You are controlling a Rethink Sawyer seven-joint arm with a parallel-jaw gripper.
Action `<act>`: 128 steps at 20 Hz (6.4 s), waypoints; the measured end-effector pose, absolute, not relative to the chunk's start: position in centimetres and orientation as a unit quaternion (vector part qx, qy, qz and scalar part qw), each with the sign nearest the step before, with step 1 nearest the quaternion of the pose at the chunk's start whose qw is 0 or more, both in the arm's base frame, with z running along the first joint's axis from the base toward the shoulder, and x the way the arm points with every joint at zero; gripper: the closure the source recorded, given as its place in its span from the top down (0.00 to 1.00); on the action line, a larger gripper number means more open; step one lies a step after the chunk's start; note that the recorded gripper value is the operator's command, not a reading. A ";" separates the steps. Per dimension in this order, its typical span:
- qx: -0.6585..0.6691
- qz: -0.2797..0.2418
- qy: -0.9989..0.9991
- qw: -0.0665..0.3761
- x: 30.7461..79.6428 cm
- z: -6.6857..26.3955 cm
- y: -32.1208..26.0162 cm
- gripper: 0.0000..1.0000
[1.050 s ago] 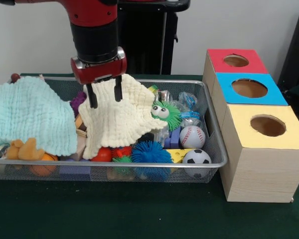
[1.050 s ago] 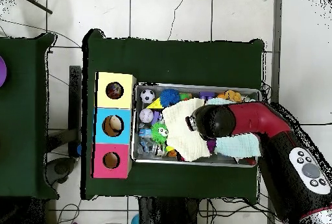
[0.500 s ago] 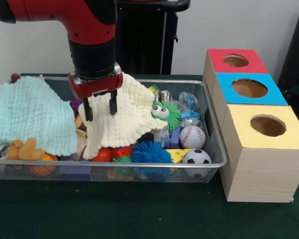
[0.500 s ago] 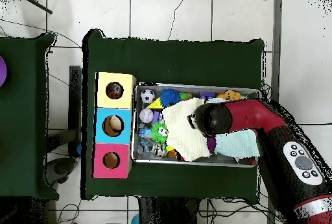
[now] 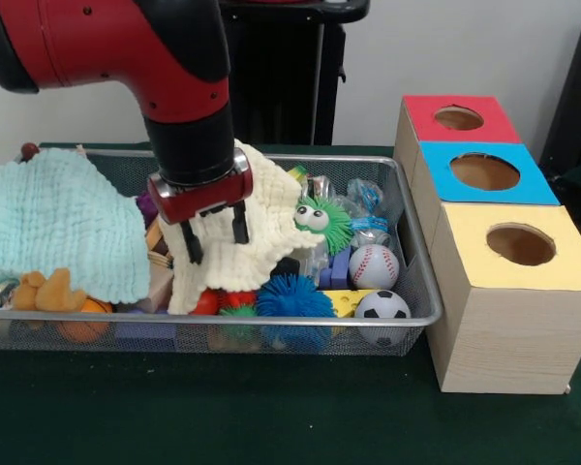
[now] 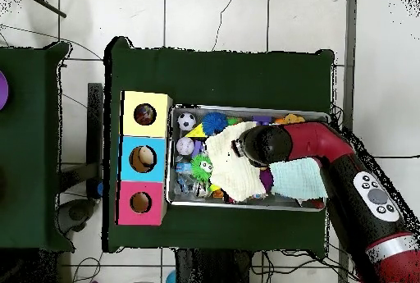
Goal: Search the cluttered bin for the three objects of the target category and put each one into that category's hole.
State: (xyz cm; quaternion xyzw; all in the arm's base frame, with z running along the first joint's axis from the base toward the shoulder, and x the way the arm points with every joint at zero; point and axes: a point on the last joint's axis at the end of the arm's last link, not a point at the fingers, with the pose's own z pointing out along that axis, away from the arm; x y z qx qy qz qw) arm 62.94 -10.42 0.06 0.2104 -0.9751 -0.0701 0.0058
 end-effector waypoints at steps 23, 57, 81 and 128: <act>0.231 -0.096 -0.968 -0.004 65.8 -1.0 -7.7 0.00; 0.278 -0.109 -0.953 -0.044 66.3 15.6 5.2 0.00; 0.333 -0.007 -0.943 -0.004 63.6 11.7 4.8 1.00; 0.280 0.063 -0.958 0.010 67.6 3.9 -18.1 1.00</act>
